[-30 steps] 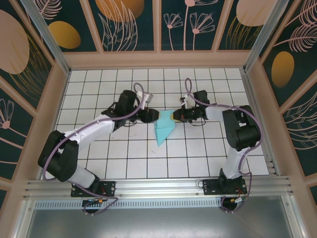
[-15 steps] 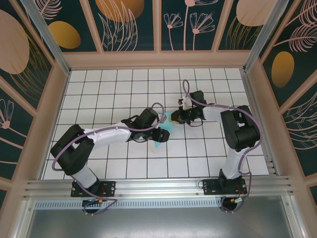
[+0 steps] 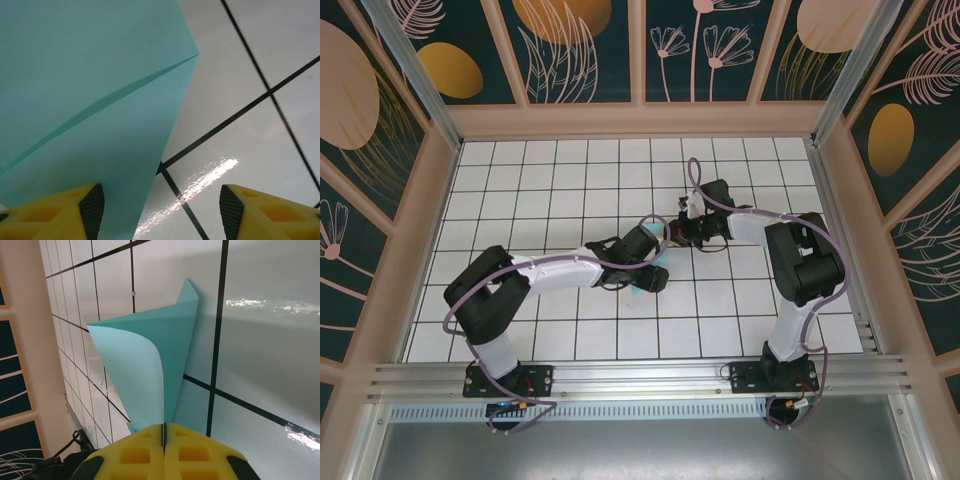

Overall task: Fold a paper plane with a square sheet of paper (fold left side to right side)
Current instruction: Fold the wing for the fifth time at the center of the table.

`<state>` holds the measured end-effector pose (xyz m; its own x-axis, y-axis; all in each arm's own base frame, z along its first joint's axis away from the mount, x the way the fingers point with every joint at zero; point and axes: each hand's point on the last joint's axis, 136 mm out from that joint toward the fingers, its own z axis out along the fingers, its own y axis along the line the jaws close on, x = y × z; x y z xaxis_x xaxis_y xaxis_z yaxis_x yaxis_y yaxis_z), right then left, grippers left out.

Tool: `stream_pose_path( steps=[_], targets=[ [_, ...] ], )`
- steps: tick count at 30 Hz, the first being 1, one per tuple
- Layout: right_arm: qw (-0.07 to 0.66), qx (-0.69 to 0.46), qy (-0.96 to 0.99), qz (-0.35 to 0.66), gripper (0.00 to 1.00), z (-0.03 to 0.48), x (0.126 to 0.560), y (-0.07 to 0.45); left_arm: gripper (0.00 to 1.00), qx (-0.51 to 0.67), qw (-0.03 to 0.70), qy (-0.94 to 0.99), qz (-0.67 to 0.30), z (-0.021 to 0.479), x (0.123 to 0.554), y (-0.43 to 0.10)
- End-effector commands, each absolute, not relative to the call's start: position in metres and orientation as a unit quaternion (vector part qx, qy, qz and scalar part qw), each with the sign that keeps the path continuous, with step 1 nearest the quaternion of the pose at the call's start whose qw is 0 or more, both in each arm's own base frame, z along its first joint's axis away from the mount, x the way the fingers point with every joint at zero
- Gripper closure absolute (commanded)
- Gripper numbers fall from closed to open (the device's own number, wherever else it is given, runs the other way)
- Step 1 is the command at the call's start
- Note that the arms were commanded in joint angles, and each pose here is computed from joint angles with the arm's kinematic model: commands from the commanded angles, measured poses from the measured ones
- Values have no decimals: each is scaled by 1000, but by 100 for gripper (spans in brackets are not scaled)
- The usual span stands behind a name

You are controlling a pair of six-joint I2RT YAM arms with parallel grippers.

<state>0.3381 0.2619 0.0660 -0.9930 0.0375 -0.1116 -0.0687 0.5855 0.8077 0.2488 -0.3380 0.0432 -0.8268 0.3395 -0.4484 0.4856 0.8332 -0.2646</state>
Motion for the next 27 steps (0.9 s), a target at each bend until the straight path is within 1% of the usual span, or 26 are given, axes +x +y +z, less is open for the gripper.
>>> stream_pose_path(
  steps=[1, 5, 11, 19, 27],
  targets=[
    [54, -4, 889, 456, 97, 75, 340, 267, 35, 230, 211, 942, -123, 37, 255, -329],
    [50, -2, 889, 455, 97, 74, 339, 269, 34, 233, 238, 940, -66, 38, 259, -325],
    [46, -2, 891, 453, 97, 72, 337, 271, 36, 231, 250, 940, -28, 34, 260, -319],
    [43, 0, 892, 450, 97, 70, 337, 272, 42, 229, 243, 943, -7, 21, 258, -311],
    [38, -1, 895, 445, 97, 66, 336, 273, 51, 229, 240, 943, -17, 19, 257, -315]
  ],
)
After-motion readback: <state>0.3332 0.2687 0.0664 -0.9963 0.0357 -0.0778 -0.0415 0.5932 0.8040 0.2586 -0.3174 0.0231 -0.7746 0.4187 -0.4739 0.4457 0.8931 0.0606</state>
